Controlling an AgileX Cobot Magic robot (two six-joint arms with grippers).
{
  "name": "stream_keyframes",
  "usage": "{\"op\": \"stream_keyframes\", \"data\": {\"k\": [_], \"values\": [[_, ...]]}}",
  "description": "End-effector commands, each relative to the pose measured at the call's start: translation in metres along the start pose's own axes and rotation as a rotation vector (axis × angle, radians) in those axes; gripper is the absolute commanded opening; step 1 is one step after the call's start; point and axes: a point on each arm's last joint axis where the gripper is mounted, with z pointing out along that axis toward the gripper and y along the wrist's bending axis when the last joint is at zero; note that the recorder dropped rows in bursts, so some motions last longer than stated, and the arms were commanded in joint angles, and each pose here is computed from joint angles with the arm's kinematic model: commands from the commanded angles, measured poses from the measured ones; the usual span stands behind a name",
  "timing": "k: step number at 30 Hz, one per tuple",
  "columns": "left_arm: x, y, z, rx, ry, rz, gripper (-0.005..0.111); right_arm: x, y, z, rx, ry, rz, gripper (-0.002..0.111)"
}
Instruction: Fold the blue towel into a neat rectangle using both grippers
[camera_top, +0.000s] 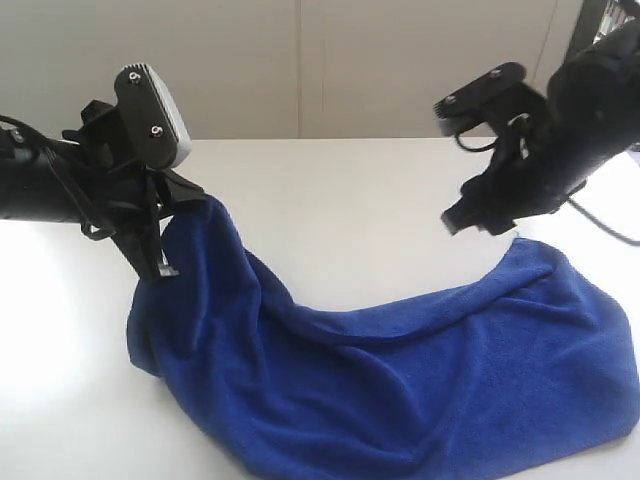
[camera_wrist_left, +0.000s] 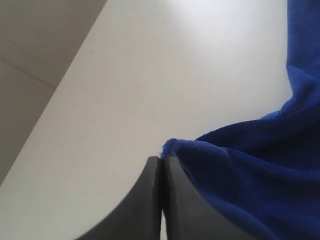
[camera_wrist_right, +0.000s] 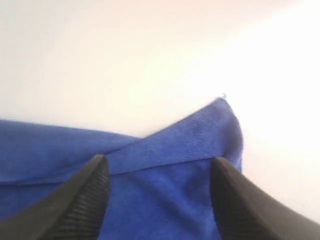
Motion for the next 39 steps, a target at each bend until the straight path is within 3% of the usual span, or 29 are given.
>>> {"op": "stream_keyframes", "data": {"k": [1,3,8,20,23,26,36,39], "values": [[0.004,-0.006,0.001,0.02,0.008,-0.02,0.0,-0.005,-0.047,0.04,-0.131,0.062,0.032,0.052],[0.003,-0.007,0.001,0.036,0.003,-0.02,0.0,-0.004,-0.065,0.062,-0.206,0.117,0.029,0.049],[0.004,-0.01,0.001,0.059,0.0,-0.024,0.0,-0.005,-0.1,0.117,-0.204,0.181,0.098,0.049],[0.003,-0.01,0.001,0.065,-0.002,-0.024,0.0,0.002,-0.1,0.171,-0.112,0.151,0.091,0.049],[0.003,-0.011,0.001,0.069,-0.003,-0.024,0.0,0.003,-0.1,0.176,-0.108,0.148,0.115,0.039],[0.003,-0.013,0.001,0.09,-0.01,-0.026,0.0,0.004,-0.099,0.177,-0.111,0.153,0.134,0.023],[0.002,-0.015,0.0,0.115,-0.018,-0.026,0.0,0.023,-0.088,0.198,-0.17,0.279,0.138,0.023],[0.002,-0.015,0.0,0.115,-0.018,-0.026,0.0,0.024,-0.088,0.198,-0.168,0.288,0.126,0.009]]}}
